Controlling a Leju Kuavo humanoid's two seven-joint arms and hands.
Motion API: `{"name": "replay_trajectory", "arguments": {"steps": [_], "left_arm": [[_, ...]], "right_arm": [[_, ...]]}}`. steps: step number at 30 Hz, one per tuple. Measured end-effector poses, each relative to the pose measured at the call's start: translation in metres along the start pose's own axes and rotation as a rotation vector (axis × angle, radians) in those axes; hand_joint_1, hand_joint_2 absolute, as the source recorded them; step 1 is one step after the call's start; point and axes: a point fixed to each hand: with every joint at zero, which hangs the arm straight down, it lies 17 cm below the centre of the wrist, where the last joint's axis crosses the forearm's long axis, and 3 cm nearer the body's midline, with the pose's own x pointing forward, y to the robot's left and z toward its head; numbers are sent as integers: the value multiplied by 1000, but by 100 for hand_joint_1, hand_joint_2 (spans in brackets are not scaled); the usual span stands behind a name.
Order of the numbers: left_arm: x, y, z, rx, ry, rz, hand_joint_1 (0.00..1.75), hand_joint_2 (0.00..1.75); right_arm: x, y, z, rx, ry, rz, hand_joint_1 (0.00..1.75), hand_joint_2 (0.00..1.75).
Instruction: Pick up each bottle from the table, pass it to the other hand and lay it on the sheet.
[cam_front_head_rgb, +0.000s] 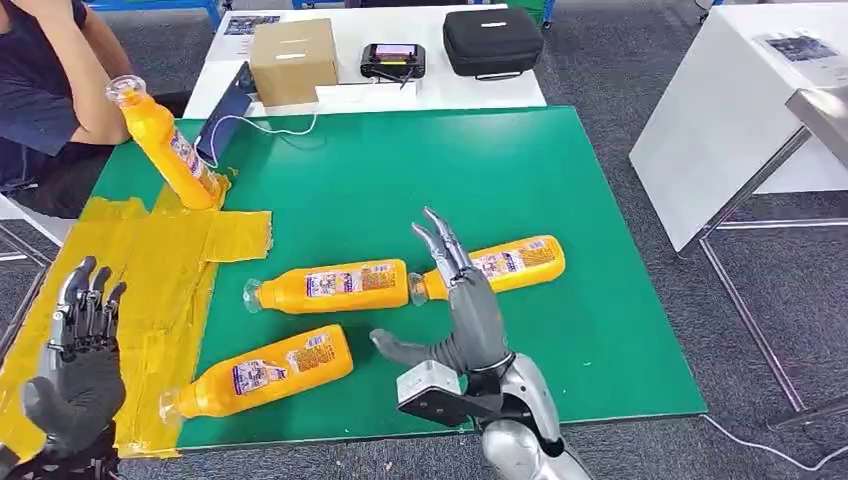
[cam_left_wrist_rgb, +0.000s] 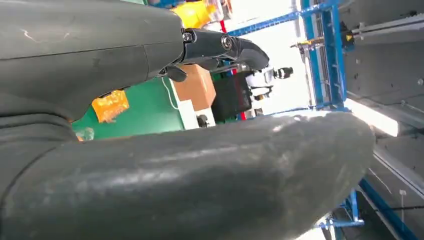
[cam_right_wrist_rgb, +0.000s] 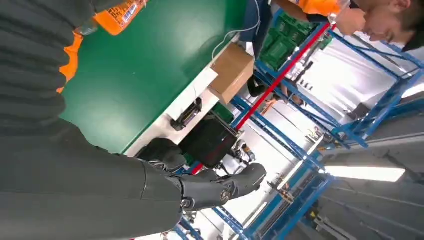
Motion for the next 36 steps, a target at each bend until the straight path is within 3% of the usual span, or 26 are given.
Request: {"name": "replay_trajectory", "arguments": {"steps": [31, 32, 36], "left_arm": [[-6, 25, 13, 43, 24, -67, 0, 0], [-6, 25, 13, 43, 25, -67, 0, 0], [-6, 24, 14, 40, 25, -66, 0, 0]], "right_arm": [[-1, 4, 5, -13, 6, -10, 0, 0], [-1, 4, 5, -13, 6, -11, 0, 175], [-2, 6, 5, -3, 7, -11, 0, 175]]}}
